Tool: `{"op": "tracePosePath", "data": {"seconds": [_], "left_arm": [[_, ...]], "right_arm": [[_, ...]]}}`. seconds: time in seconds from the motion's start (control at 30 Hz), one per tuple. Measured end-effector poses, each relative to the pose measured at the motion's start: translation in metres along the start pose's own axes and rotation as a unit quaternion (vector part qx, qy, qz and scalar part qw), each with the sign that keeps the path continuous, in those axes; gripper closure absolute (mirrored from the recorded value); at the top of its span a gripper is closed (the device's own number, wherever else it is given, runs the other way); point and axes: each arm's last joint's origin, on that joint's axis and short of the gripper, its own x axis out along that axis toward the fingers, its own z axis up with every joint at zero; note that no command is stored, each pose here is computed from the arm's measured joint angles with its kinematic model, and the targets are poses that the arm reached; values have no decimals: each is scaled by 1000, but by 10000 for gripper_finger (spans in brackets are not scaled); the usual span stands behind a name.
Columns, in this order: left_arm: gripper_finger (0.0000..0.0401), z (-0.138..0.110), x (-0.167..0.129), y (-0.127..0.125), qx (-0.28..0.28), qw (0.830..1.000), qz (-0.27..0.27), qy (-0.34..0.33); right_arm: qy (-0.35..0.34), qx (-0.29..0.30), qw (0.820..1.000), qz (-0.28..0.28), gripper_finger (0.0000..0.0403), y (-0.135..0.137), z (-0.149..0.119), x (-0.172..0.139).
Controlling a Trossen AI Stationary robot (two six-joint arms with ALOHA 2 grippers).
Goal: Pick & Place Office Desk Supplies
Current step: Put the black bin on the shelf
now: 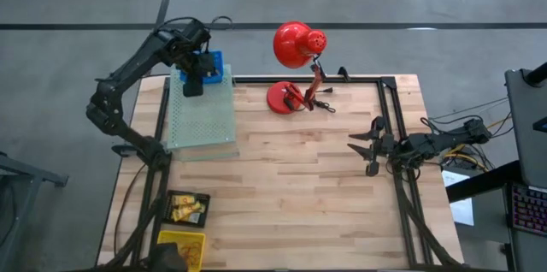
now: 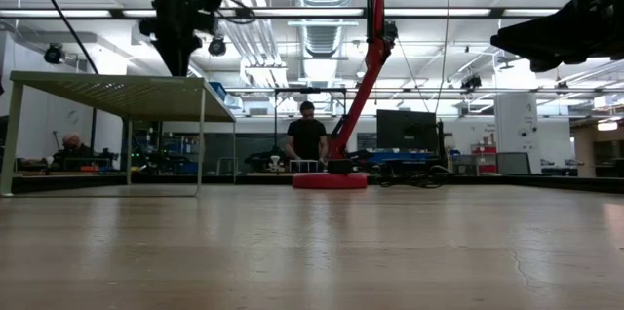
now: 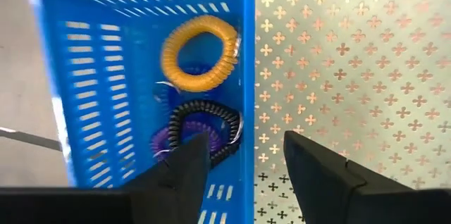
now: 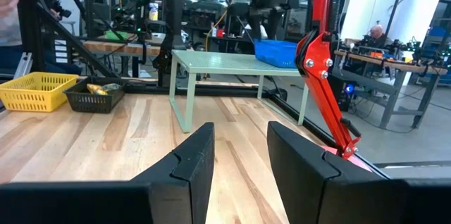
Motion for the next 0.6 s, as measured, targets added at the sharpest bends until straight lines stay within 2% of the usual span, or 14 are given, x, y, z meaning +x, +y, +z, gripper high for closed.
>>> {"op": "tracePosePath", "data": {"seconds": [0.17,0.33,0.43,0.6], "left_arm": [[218,-2,-19,-4,-14,999,17,-30],[223,-2,-37,-18,-46,997,26,-61],[224,2,-47,-33,-73,994,26,-81],[224,15,-59,-72,-69,994,-8,-89]], "right_arm": [[0,0,1000,0,275,0,0,0],[0,0,1000,0,275,0,0,0],[0,0,1000,0,275,0,0,0],[0,0,1000,0,275,0,0,0]]}}
